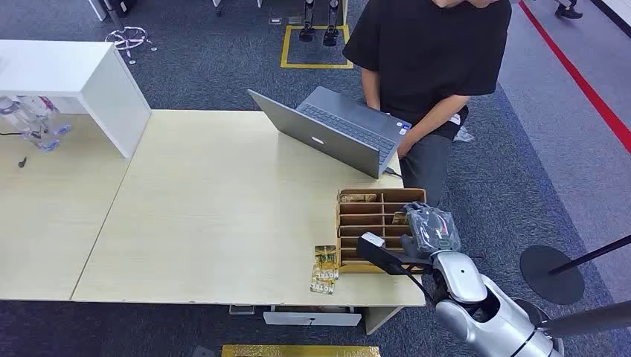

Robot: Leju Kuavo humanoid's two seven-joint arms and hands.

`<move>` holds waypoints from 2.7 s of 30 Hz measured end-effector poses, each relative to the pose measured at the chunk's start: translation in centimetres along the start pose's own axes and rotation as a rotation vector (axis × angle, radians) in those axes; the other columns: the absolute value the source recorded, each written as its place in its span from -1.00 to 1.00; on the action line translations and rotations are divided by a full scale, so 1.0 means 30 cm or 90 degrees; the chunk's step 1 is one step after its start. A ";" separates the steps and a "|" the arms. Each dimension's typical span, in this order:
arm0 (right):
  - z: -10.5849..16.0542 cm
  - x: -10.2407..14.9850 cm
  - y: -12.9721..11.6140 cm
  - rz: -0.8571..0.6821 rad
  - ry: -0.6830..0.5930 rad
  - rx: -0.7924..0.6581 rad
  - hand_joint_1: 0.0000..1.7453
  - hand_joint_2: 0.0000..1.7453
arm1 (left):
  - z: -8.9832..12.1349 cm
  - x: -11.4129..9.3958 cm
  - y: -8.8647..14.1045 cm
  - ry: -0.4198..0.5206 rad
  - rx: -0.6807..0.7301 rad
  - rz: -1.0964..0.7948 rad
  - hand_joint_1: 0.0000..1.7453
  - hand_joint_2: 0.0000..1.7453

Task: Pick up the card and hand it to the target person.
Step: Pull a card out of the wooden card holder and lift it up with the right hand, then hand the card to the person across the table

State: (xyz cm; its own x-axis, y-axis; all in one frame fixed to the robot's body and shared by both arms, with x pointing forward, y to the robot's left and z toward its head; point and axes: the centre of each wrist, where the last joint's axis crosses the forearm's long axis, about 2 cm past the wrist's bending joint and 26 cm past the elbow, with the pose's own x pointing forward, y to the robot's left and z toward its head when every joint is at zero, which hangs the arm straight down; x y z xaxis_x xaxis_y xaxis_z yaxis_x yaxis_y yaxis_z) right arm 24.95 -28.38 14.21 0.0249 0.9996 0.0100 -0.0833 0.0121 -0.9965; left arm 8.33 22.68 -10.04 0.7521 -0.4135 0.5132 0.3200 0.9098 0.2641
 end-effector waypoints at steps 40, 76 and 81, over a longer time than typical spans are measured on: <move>-0.001 0.005 -0.031 0.002 -0.006 -0.056 0.67 1.00 | 0.000 0.004 -0.006 -0.003 -0.007 -0.004 -1.00 -1.00; -0.037 -0.019 -0.269 -0.082 -0.005 -0.354 0.86 1.00 | -0.011 0.031 0.002 -0.007 -0.011 -0.021 -1.00 -1.00; -0.059 -0.053 -0.290 -0.076 0.011 -0.442 0.87 1.00 | -0.021 0.055 0.007 -0.016 -0.015 -0.035 -1.00 -1.00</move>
State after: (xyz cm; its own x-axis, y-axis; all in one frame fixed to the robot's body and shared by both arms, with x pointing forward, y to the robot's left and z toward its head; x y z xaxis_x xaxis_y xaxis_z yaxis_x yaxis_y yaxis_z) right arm 27.40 -30.13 22.72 0.0100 0.9919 0.1269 0.5759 0.0980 -0.8116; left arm 10.00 22.20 -9.64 0.7184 -0.4632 0.5190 0.3742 0.8863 0.2729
